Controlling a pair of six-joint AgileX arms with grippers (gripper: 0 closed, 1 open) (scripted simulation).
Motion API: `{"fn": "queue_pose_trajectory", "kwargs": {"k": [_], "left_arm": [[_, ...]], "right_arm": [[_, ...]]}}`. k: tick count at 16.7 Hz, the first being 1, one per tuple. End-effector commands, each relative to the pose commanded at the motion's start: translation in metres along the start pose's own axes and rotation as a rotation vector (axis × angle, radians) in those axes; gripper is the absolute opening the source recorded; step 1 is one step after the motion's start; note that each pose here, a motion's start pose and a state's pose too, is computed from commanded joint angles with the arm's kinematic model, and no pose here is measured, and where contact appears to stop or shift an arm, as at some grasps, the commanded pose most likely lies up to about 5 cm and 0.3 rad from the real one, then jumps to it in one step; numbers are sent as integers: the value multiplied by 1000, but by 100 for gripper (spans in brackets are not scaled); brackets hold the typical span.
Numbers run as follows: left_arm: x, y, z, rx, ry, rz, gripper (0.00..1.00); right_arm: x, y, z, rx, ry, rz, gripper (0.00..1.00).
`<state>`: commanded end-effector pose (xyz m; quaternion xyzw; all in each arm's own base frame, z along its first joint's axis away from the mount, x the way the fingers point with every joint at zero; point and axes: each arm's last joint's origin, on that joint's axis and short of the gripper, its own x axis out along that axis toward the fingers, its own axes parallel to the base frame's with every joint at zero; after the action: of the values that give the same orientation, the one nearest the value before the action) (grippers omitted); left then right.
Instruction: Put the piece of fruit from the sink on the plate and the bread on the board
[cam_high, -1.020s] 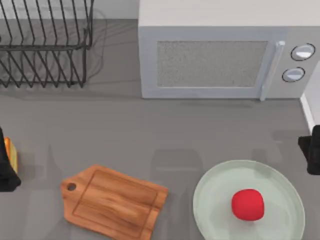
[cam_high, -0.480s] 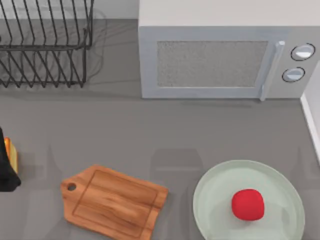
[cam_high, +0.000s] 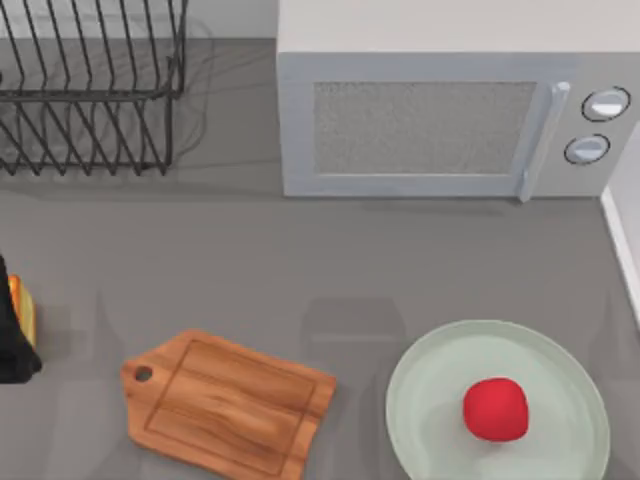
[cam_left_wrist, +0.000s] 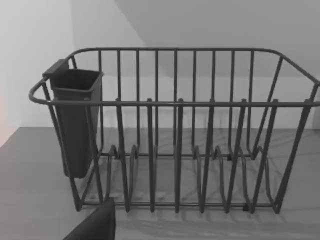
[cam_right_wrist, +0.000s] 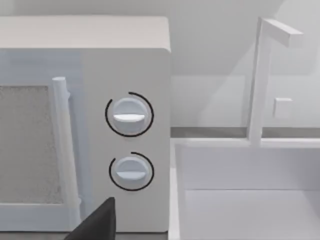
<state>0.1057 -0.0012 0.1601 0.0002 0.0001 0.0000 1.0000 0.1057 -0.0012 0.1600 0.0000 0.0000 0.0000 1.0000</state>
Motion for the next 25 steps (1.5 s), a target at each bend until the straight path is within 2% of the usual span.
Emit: {"fn": "queue_pose_trajectory", "kwargs": {"k": [2,5,8,10,13,16,18,22,25], "left_arm": [[0,0,6,31,25,4,100],[4,2,24,153,129,5,100],[18,4,47,338,323,-30,100],[36,6,58,475,495,-90,100],[75,10,63,669,782,-249,100],[118,16,53,819,1038,-474,100],[144,20,44,891,1158,-630,100],[186,28,29,988,1277,-889,100],[205,32,21,1025,1305,-1007,100]], "right_arm": [[0,0,0,0,0,0,100],[0,0,0,0,0,0,100],[0,0,0,0,0,0,100],[0,0,0,0,0,0,100],[0,0,0,0,0,0,100],[0,0,0,0,0,0,100],[0,0,0,0,0,0,100],[0,0,0,0,0,0,100],[0,0,0,0,0,0,100]]}}
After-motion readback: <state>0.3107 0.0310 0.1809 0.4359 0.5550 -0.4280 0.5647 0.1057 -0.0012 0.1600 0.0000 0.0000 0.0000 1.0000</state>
